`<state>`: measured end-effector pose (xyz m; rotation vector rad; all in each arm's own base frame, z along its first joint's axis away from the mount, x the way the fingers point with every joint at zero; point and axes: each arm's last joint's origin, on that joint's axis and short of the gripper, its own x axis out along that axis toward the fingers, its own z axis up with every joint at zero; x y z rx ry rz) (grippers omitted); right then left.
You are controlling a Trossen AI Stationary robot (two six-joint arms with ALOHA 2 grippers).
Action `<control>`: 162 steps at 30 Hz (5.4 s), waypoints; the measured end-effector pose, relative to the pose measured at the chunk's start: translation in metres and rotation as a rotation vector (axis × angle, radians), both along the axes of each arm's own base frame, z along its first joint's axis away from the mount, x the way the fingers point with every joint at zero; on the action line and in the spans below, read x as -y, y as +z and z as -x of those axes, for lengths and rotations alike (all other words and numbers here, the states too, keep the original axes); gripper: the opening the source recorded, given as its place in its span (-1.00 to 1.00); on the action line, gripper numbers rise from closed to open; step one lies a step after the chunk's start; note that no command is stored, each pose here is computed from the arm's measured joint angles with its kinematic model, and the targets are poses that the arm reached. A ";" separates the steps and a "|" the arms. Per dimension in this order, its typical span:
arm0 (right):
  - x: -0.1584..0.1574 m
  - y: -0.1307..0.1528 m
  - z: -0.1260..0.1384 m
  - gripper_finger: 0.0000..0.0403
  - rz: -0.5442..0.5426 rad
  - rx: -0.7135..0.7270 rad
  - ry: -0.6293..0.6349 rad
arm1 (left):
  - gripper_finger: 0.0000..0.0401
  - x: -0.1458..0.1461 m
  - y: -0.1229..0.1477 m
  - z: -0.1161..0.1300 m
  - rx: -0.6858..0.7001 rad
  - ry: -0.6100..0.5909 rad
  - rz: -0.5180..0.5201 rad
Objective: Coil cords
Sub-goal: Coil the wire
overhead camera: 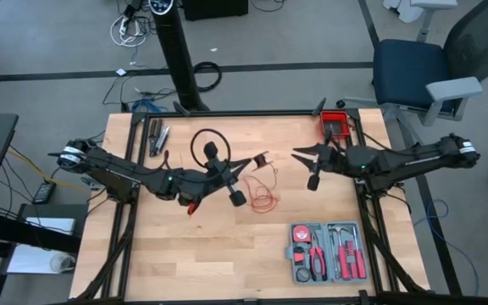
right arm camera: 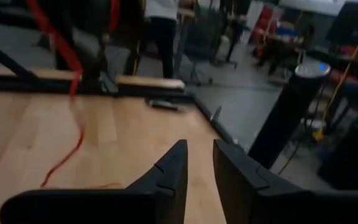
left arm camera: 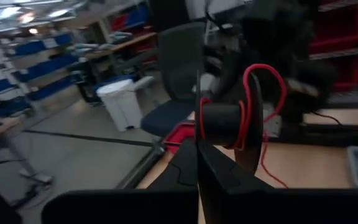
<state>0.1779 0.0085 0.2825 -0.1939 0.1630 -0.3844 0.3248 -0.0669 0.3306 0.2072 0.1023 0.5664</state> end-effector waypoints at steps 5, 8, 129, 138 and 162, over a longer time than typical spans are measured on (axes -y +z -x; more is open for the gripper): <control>-0.005 -0.017 -0.017 -0.63 -0.080 -0.077 0.079 | -1.00 -0.002 0.003 0.000 0.017 0.010 -0.021; -0.009 -0.026 -0.027 -0.64 -0.148 -0.109 0.175 | -1.00 -0.002 0.005 -0.001 0.018 0.010 -0.039; -0.058 -0.027 -0.096 -0.99 -0.200 -0.472 0.373 | -1.00 -0.041 -0.043 -0.051 0.167 -0.007 0.149; -0.055 -0.009 -0.075 -0.87 -0.146 -0.459 0.331 | -1.00 -0.041 -0.037 -0.046 0.174 0.052 0.150; -0.074 0.019 -0.019 -0.44 0.333 -0.471 0.131 | -1.00 -0.038 -0.019 -0.039 0.291 -0.023 0.220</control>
